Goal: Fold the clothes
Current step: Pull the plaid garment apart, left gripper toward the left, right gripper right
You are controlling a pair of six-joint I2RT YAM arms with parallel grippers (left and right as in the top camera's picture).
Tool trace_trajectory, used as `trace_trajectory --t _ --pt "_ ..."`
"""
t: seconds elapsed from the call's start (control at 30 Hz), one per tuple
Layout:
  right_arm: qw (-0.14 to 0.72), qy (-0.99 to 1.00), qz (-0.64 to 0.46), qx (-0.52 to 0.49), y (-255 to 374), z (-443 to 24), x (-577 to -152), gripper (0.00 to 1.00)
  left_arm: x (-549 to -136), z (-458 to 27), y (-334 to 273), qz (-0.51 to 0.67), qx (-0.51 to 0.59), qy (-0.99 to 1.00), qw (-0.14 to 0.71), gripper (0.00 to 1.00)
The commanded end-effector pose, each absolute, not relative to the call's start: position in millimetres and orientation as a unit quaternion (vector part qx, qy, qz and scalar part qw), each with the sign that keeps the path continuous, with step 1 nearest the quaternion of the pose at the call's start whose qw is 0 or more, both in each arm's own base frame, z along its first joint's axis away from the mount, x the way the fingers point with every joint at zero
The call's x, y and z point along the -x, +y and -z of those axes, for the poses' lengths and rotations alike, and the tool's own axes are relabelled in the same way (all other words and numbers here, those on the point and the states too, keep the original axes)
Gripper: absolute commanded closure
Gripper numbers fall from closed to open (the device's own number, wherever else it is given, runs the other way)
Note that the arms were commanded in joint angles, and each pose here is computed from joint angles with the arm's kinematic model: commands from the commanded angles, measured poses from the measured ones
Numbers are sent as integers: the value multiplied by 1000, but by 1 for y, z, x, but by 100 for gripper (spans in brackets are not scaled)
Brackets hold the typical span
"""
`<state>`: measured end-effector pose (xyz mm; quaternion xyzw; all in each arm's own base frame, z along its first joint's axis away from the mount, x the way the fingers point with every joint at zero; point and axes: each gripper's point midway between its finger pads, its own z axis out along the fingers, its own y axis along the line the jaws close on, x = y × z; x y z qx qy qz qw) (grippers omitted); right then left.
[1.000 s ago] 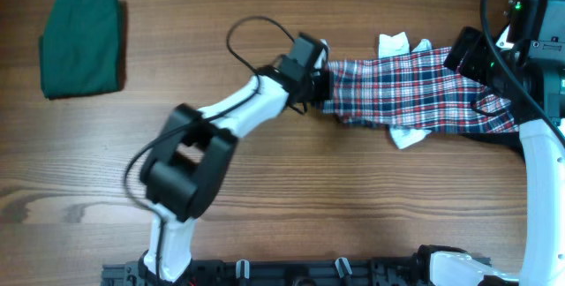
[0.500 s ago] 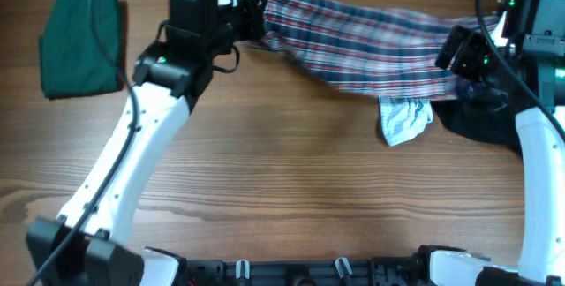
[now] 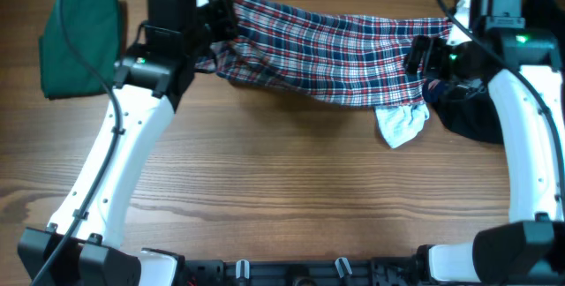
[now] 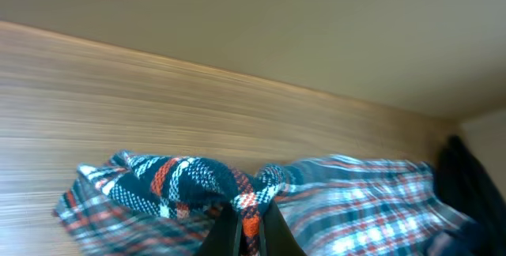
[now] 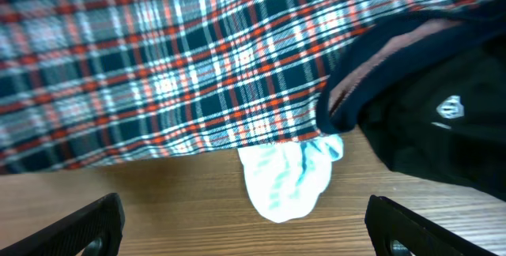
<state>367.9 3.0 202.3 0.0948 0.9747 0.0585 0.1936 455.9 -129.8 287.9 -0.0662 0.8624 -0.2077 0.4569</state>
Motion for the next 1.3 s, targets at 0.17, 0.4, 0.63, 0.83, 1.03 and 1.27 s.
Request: trace_trajectory --t 0.17,0.4,0.63,0.83,1.03,1.27 --pt "189 976 -69 -81 11 -187 -383 2 -467 -298 -42 141 141 850 487 96" --pt "189 976 -69 -80 11 -179 -393 2 -467 -295 -23 126 153 851 486 96" --pt "159 982 -62 -79 12 -139 -410 3 -464 -286 -15 106 165 859 472 96" --pt "139 985 -67 -79 14 -119 -414 7 -462 -284 -13 98 169 861 470 96" --pt "84 992 -82 -36 38 -111 -388 12 -463 -284 -12 96 171 860 471 96" --pt "32 996 -70 -37 55 -69 -356 12 -462 -283 -11 95 171 862 468 96"
